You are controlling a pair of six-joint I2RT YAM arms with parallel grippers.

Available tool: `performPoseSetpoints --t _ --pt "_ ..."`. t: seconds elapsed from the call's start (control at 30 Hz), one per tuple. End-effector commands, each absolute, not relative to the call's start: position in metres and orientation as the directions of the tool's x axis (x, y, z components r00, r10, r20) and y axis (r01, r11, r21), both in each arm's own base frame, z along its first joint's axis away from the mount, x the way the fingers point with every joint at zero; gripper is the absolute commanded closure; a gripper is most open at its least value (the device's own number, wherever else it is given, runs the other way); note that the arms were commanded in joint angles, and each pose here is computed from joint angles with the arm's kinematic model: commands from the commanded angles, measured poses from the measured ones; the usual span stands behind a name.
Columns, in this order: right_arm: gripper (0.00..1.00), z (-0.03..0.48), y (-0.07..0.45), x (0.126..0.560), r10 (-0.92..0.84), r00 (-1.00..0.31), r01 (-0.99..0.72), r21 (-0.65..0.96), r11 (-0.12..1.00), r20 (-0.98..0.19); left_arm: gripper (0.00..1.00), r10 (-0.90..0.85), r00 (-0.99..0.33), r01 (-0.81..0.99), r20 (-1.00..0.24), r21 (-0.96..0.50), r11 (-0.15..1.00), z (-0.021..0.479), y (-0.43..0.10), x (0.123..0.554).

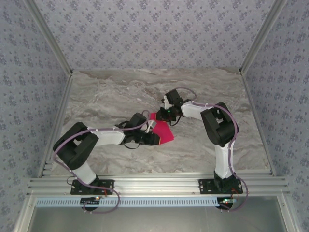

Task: Fold a paper plane with a square sheet of paper (fold left side to right side)
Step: First fold the square sheet of paper in half at the center of the table.

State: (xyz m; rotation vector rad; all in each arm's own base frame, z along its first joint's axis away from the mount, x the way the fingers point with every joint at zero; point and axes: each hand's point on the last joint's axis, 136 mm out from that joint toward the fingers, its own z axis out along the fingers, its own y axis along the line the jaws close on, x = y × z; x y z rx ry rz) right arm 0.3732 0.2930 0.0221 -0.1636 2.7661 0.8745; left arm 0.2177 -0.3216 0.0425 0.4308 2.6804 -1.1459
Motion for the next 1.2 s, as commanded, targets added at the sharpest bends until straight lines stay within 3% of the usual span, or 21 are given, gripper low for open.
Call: performPoseSetpoints --t 0.0,0.33,0.67,0.97,1.17 --pt "0.78 -0.011 0.277 0.351 -0.057 -0.987 -0.123 0.470 0.874 -0.152 0.67 0.178 -0.927 0.364 -0.330 -0.675 0.642 0.056 -0.332 0.232" --pt "0.78 -0.009 0.279 0.350 -0.061 -0.986 -0.127 0.472 0.872 -0.153 0.67 0.210 -0.930 0.361 -0.301 -0.651 0.667 0.031 -0.340 0.240" --pt "0.78 -0.008 0.278 0.351 -0.061 -0.986 -0.127 0.469 0.874 -0.154 0.68 0.278 -0.934 0.356 -0.224 -0.622 0.697 0.015 -0.330 0.208" --pt "0.77 -0.009 0.277 0.350 -0.060 -0.987 -0.124 0.463 0.878 -0.151 0.68 0.334 -0.923 0.375 -0.191 -0.641 0.670 0.017 -0.330 0.169" --pt "0.77 -0.009 0.278 0.350 -0.061 -0.987 -0.124 0.465 0.877 -0.149 0.67 0.286 -0.931 0.361 -0.225 -0.666 0.652 0.036 -0.327 0.178"
